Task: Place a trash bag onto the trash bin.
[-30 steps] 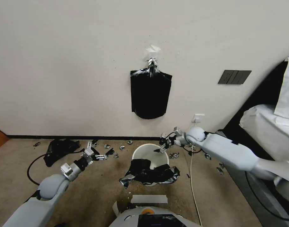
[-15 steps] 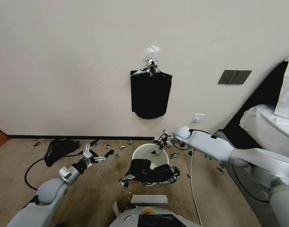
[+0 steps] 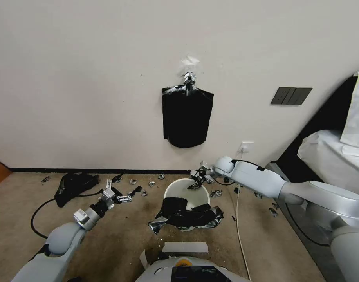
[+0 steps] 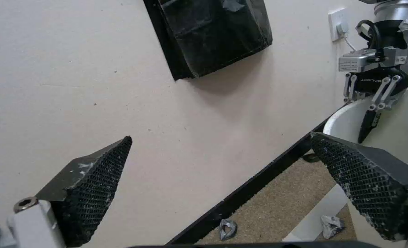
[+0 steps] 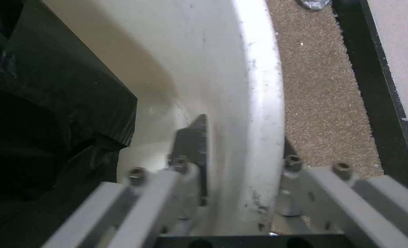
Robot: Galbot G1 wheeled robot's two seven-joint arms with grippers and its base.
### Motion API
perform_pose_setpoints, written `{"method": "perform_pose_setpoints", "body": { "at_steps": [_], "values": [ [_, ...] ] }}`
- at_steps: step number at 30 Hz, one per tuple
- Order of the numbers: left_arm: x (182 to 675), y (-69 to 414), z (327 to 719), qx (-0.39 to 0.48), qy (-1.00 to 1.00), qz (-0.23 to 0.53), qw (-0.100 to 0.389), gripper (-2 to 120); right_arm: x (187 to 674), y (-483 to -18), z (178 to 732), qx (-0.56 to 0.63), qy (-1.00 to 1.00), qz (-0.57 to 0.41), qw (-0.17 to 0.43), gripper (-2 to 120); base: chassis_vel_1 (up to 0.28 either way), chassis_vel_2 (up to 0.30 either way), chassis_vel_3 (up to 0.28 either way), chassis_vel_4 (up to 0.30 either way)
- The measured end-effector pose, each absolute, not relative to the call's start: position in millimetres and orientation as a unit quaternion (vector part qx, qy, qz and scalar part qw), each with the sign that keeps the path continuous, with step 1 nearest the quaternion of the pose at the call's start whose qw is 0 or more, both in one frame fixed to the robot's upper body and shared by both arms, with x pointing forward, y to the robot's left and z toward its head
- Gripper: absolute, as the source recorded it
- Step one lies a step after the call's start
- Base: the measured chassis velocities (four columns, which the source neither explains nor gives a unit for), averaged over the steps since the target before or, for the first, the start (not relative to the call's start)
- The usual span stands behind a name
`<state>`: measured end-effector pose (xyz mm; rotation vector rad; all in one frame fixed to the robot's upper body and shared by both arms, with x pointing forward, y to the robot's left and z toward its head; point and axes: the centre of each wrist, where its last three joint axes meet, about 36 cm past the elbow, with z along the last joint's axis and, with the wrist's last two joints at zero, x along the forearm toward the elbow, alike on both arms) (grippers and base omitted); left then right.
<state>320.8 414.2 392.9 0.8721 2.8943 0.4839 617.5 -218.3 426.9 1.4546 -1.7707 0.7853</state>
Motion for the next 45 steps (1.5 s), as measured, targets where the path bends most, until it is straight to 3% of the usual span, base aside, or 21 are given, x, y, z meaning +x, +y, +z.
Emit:
{"method": "perform_pose_setpoints", "body": {
  "at_steps": [8, 45],
  "values": [
    [319, 413, 390, 0.284, 0.945, 0.156, 0.038, 100, 613, -219, 425, 0.552, -0.694, 0.302, 0.349, 7, 0.0, 0.0, 0.0, 0.0],
    [335, 406, 381, 0.29, 0.945, 0.148, 0.042, 100, 519, -241, 476, 0.318, -0.844, 0.148, 0.406, 7, 0.0, 0.0, 0.0, 0.0]
  ]
}}
